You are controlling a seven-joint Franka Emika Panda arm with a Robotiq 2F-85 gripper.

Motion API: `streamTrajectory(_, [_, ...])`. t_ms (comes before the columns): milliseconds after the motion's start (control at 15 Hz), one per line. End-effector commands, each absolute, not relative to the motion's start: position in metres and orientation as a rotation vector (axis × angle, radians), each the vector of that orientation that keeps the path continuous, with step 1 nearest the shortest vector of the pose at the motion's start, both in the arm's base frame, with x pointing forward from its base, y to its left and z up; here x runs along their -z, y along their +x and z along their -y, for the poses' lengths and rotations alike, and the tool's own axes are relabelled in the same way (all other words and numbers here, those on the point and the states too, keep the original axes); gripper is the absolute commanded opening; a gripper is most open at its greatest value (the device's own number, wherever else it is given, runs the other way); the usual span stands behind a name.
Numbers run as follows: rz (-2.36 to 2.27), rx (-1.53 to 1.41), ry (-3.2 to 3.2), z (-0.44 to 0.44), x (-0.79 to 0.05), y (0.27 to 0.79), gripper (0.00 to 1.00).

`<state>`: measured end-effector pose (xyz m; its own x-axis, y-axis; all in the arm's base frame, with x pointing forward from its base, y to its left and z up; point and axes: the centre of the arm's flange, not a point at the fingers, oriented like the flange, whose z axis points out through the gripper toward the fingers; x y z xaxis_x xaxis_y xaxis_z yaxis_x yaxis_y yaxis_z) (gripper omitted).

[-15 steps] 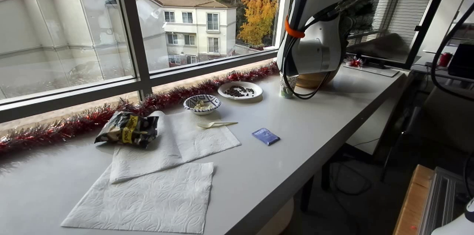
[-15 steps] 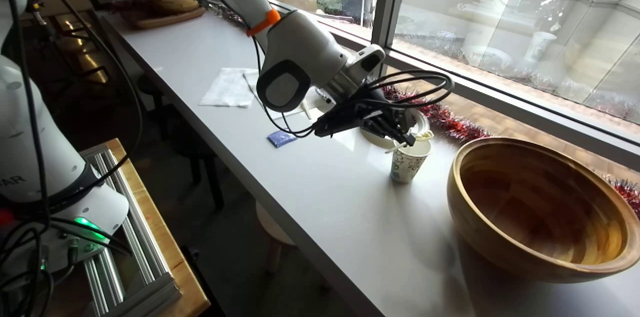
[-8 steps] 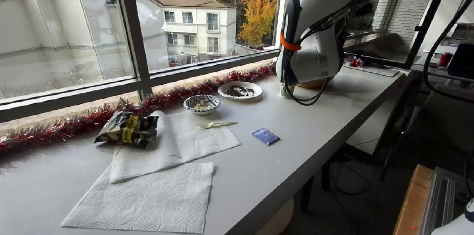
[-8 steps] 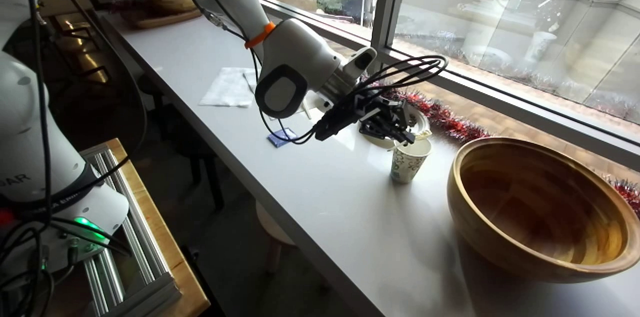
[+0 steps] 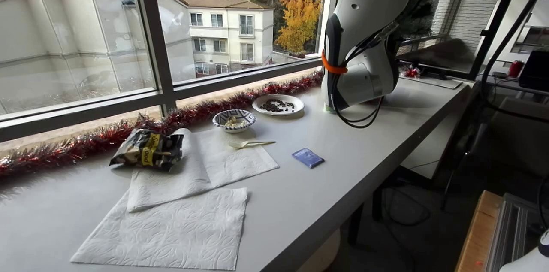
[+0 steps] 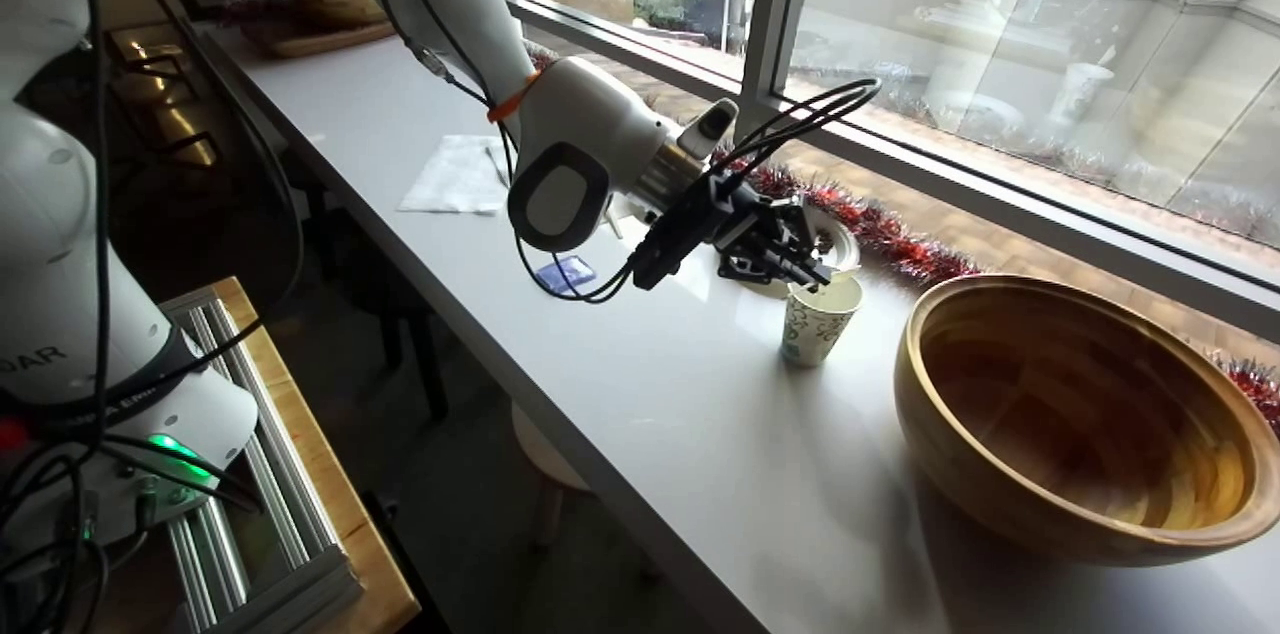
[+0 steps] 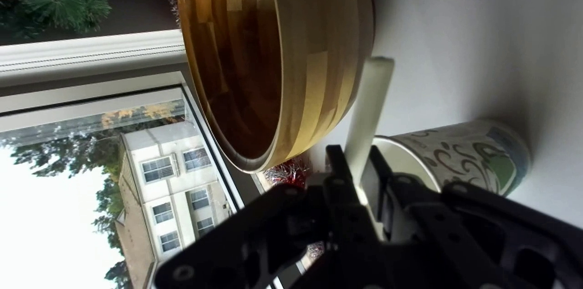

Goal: Use the white spoon to place some contents from the bowl into the cup.

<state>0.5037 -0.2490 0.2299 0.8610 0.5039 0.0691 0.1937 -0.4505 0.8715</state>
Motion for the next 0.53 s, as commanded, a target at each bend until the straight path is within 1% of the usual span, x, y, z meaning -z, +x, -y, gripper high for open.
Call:
streamTrajectory(0, [-0.555,-0.343,1.984,0.247,-0.231,0.497,0.03])
streamTrajectory(467, [-0.483,-0.397,2.078,0.234,-0.266,0.515,0.03])
